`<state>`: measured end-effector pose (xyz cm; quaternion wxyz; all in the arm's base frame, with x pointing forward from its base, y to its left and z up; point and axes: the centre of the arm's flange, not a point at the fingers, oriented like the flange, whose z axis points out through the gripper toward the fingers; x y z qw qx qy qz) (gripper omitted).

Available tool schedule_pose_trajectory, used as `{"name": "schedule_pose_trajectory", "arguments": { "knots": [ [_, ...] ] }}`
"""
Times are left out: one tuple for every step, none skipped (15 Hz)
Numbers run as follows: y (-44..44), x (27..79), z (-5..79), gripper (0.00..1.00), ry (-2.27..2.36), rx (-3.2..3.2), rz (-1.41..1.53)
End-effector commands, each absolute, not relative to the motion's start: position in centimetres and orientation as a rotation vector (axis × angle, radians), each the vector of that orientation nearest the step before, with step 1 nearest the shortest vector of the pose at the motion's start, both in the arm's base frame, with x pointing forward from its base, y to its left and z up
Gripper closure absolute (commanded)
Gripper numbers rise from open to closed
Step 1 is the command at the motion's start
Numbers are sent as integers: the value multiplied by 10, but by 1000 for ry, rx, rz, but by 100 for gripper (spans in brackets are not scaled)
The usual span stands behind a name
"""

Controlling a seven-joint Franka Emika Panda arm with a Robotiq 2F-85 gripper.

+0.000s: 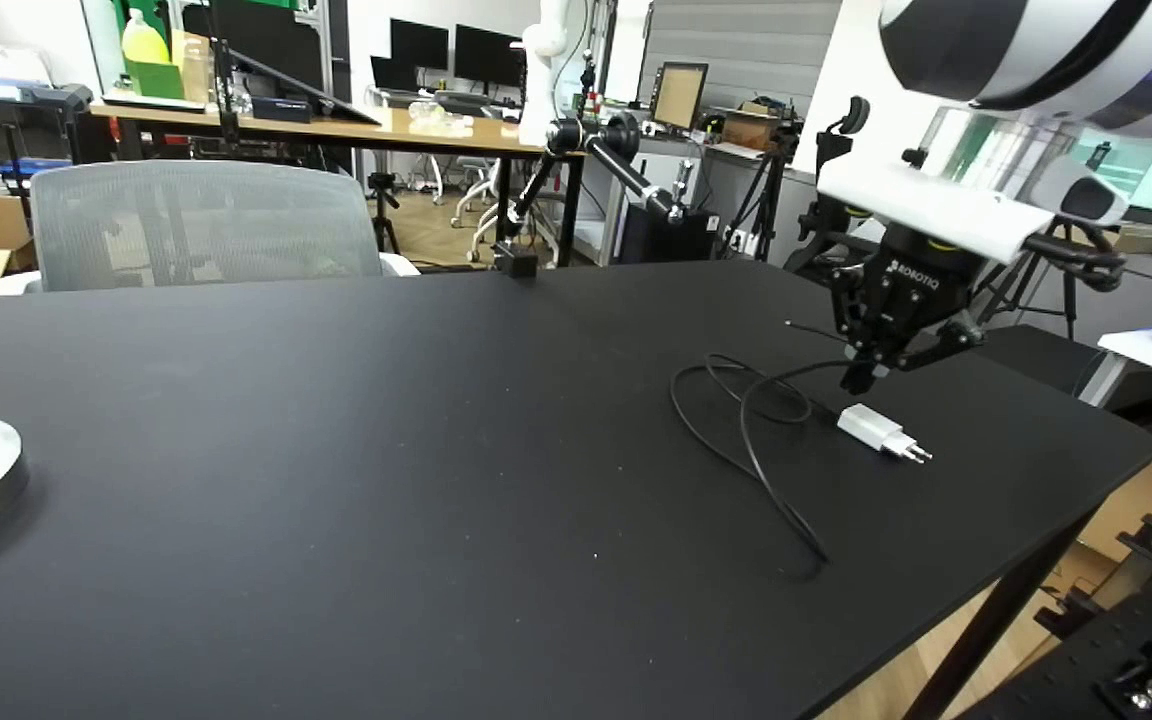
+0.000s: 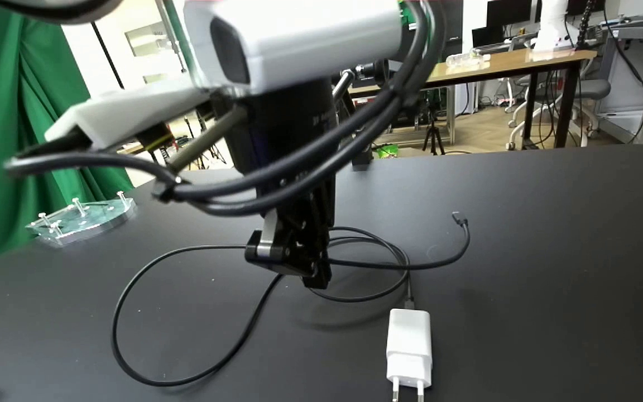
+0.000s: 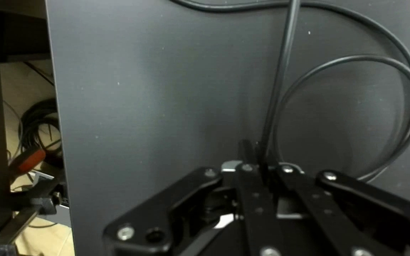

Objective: Move the black charging cable head to the right

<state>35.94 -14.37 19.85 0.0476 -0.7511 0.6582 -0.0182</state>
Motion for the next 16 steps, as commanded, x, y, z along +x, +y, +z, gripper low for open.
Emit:
{"name": "schedule_pose_trajectory", "arguments": {
  "knots": [
    [-145,365,165,98,2070,-2167,39],
    [-145,366,160,98,2072,-2149,67],
    [-144,367,156,98,2071,-2140,82],
    [-143,368,153,98,2061,-2142,92],
    [-143,370,151,98,2049,-2144,103],
    [-143,372,150,98,2040,-2145,108],
    [-144,374,148,98,2036,-2144,111],
    [-146,377,147,98,2029,-2144,115],
    [-148,379,146,69,2027,-2140,119],
    [-149,381,144,68,2024,-2133,126],
    [-150,384,144,62,2018,-2127,134],
    [-151,386,144,56,2014,-2123,134],
    [-151,388,145,49,2006,-2121,136],
    [-150,389,148,42,1995,-2123,132],
    [-149,390,152,35,1982,-2128,123],
    [-148,391,156,27,1974,-2137,114]
  ]
}}
